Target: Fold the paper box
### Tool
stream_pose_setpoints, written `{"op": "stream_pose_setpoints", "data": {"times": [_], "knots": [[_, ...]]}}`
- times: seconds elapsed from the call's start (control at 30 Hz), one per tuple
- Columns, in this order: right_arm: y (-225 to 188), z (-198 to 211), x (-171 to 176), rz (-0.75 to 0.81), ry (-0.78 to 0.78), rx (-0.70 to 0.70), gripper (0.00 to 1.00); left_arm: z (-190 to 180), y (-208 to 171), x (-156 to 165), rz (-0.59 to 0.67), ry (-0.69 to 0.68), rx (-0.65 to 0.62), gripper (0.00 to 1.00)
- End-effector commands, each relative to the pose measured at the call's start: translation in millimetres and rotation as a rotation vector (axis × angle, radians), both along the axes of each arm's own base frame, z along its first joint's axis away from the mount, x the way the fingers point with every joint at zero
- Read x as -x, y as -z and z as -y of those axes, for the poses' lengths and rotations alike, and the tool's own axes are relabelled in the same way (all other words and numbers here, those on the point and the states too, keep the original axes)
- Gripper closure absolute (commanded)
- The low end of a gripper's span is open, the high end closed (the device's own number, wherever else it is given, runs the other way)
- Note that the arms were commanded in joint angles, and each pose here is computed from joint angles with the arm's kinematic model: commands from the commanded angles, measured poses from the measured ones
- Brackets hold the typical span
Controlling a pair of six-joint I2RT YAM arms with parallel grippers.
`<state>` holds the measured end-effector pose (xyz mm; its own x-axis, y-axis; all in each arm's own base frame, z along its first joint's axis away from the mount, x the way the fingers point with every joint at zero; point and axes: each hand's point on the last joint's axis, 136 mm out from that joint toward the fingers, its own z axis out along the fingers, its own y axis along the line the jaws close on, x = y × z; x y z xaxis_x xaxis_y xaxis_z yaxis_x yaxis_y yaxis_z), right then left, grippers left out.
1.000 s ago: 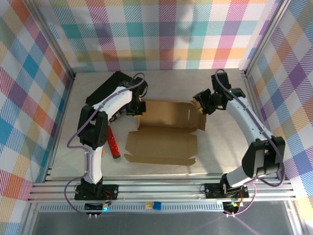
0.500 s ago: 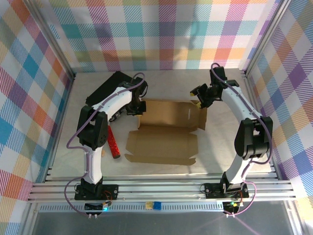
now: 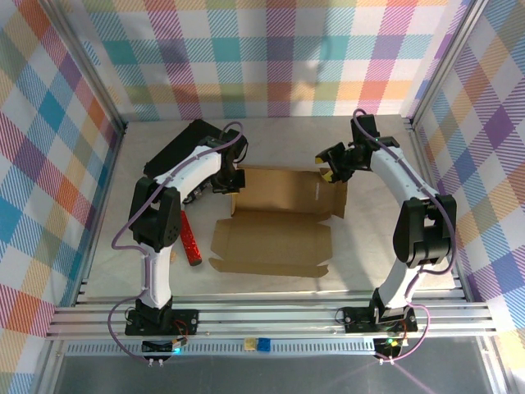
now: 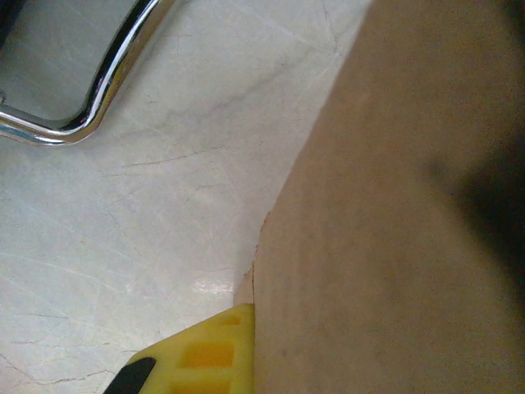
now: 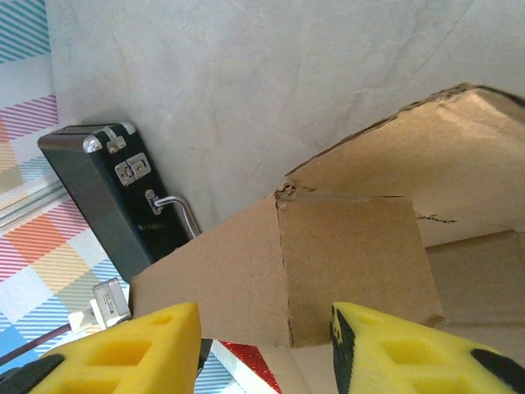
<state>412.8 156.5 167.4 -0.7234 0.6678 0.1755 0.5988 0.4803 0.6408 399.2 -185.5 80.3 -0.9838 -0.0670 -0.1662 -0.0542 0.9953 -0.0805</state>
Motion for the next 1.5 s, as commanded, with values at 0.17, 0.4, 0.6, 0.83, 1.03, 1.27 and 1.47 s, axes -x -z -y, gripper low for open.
{"op": "stream_pose_setpoints", "data": {"times": [0.17, 0.4, 0.6, 0.83, 1.03, 1.27, 1.47], "knots": [[8, -18, 1, -0.056, 0.005, -0.068, 0.56, 7, -6, -3, 0.031, 0.005, 0.024, 1.0], [14, -20, 2, -0.073, 0.022, -0.069, 0.67, 8, -6, -1, 0.033, 0.006, 0.026, 1.0], [19, -25, 1, -0.091, 0.044, -0.097, 0.82, 9, -7, -3, 0.038, 0.004, 0.03, 1.0], [8, -21, -5, -0.052, 0.111, -0.123, 1.0, 10, -10, -4, 0.044, -0.001, 0.037, 1.0], [-18, -16, -7, 0.017, 0.13, -0.136, 0.65, 12, -12, -6, 0.05, -0.011, 0.05, 1.0], [-58, 36, 28, 0.231, 0.131, -0.021, 0.33, 16, -17, -11, 0.054, -0.034, 0.097, 1.0], [10, 73, 98, 0.102, 0.211, 0.02, 0.64, 17, -19, -14, 0.05, -0.04, 0.118, 1.0]]}}
